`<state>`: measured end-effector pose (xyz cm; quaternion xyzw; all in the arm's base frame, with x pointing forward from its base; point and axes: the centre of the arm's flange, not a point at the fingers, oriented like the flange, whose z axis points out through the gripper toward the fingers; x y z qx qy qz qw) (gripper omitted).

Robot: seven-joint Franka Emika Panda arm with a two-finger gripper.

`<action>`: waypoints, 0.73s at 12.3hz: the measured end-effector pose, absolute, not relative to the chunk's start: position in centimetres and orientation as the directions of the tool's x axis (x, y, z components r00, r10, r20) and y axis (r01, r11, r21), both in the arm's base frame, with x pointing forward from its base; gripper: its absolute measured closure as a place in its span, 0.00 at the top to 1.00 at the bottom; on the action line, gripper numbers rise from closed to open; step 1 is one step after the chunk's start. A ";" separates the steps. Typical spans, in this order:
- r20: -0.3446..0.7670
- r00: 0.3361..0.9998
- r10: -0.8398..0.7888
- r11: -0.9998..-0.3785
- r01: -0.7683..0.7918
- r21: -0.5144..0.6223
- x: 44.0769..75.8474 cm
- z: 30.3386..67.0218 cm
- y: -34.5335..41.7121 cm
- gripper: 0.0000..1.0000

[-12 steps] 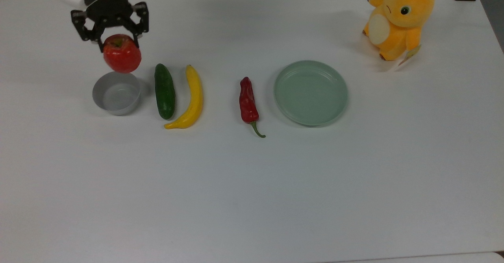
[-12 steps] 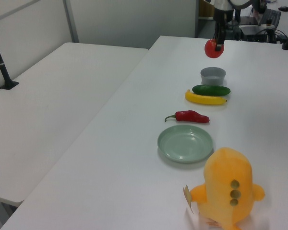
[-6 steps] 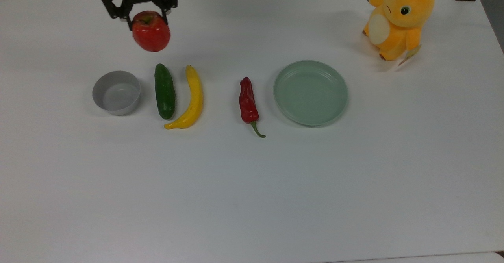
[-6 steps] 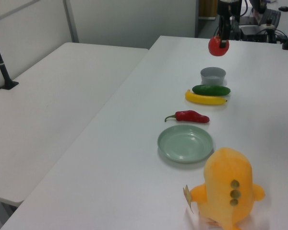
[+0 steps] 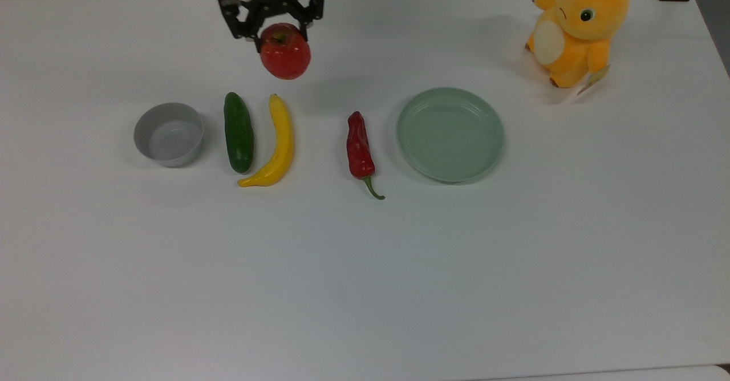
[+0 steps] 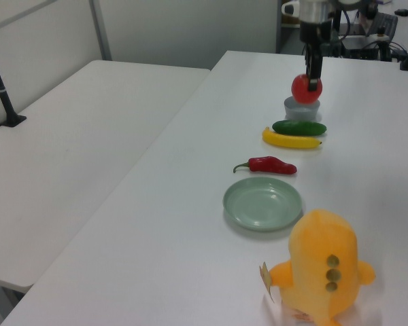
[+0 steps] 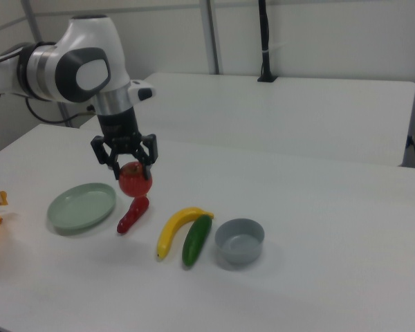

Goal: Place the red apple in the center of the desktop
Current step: 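Carry the apple over the banana and lower it beside the chili pepper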

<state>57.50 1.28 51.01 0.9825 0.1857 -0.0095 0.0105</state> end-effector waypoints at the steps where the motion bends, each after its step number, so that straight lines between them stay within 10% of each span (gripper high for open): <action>1: -0.033 0.930 0.367 -0.930 0.367 0.014 57.4 50.2 2.1 0.70; 9: 0.020 0.942 0.334 -0.942 0.333 0.036 59.9 38.4 6.3 0.70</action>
